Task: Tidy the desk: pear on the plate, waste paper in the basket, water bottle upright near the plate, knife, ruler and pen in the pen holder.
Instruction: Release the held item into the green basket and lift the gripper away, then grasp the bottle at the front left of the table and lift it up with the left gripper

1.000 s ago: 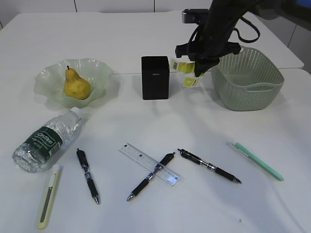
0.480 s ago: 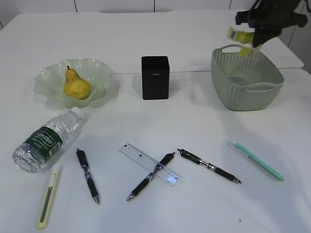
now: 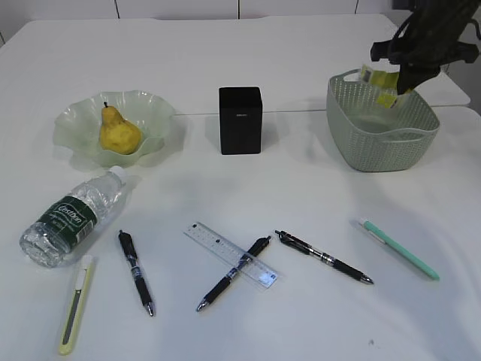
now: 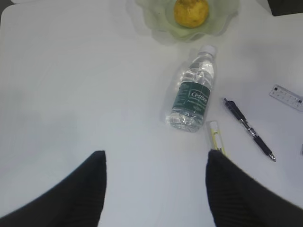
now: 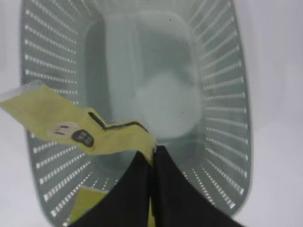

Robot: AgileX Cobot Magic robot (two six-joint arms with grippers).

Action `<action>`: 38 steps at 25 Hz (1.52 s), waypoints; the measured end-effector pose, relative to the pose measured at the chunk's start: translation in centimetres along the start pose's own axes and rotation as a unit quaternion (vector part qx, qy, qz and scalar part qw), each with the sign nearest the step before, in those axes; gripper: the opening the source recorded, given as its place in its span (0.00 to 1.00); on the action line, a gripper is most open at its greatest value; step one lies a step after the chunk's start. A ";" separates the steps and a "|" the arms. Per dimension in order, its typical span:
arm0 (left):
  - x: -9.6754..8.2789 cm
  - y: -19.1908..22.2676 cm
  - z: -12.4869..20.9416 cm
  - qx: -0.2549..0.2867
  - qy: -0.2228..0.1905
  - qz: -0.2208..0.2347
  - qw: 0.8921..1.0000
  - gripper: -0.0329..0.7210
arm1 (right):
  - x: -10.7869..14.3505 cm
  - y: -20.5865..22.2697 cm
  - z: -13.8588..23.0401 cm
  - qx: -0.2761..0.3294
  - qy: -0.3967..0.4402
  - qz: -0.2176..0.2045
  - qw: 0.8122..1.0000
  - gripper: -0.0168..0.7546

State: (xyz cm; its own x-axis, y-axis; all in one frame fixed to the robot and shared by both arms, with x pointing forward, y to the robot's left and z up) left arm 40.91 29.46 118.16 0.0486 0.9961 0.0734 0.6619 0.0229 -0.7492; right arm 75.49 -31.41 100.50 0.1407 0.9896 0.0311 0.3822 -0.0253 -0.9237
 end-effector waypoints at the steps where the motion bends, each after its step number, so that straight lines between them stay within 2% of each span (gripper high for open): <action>1: -0.1 0.0 0.0 0.000 -0.002 0.002 1.000 0.66 | 0.0 0.7 0.1 0.007 0.003 0.002 1.000 0.04; 4: -0.2 0.0 0.0 0.000 -0.004 0.009 1.000 0.66 | 0.0 2.5 0.5 0.024 0.016 0.004 1.000 0.05; 6: -0.3 0.0 0.0 0.000 -0.004 0.011 1.000 0.66 | -0.1 3.5 0.8 0.034 0.019 0.006 0.999 0.14; 8: -0.3 0.0 0.0 0.000 -0.004 0.011 1.000 0.66 | -0.1 3.8 0.9 0.038 0.021 0.006 0.999 0.30; 10: -0.3 0.0 0.0 0.000 -0.004 0.011 1.000 0.66 | -0.1 3.8 0.9 0.038 0.022 0.006 0.999 0.51; 12: -0.3 0.0 0.0 0.000 -0.005 0.012 1.000 0.66 | -0.1 3.8 0.9 0.038 0.022 0.006 0.999 0.68; 14: -0.3 0.0 0.0 0.000 -0.005 0.014 1.000 0.66 | -0.1 3.8 0.9 0.038 0.022 0.006 0.999 0.75; 19: -0.3 0.0 0.0 0.000 -0.006 0.014 1.000 0.66 | 0.2 3.6 0.9 0.037 0.027 -0.007 0.999 0.72; 22: -0.4 0.0 0.0 0.000 -0.006 0.015 1.000 0.66 | 0.6 1.5 0.5 0.020 0.025 -0.021 0.999 0.68; 28: -0.4 0.0 0.0 0.000 -0.007 0.015 1.000 0.66 | 1.1 -8.6 -0.7 -0.072 0.024 -0.060 0.995 0.67; 31: -0.4 0.0 0.0 0.000 -0.007 0.015 1.000 0.66 | 1.2 -14.9 -0.4 -0.131 -0.009 -0.068 0.989 0.67; 35: -0.5 0.0 0.0 0.000 -0.008 0.019 1.000 0.66 | 0.8 -22.7 2.1 -0.189 -0.034 -0.070 0.979 0.67; 38: -0.7 0.0 0.0 0.001 -0.011 0.030 0.999 0.66 | 0.0 -26.2 5.0 -0.203 -0.041 -0.054 0.977 0.67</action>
State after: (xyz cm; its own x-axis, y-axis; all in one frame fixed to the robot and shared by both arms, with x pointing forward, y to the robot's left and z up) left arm 40.86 28.75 118.11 0.0710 0.9974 0.0141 0.6573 -0.0361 -0.7528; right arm 60.92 -30.04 122.84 0.0112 0.9972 0.0741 0.7233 0.0431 -0.6891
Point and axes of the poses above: a point on each arm's last joint axis where the gripper is mounted, y pointing out along that axis toward the gripper, x along the wrist's bending axis when the last joint is at zero, z = x × y, the point moved 3 cm from there along y, pointing out along that axis toward the gripper, and after that the axes turned 3 degrees about y, right-handed, at the moved point
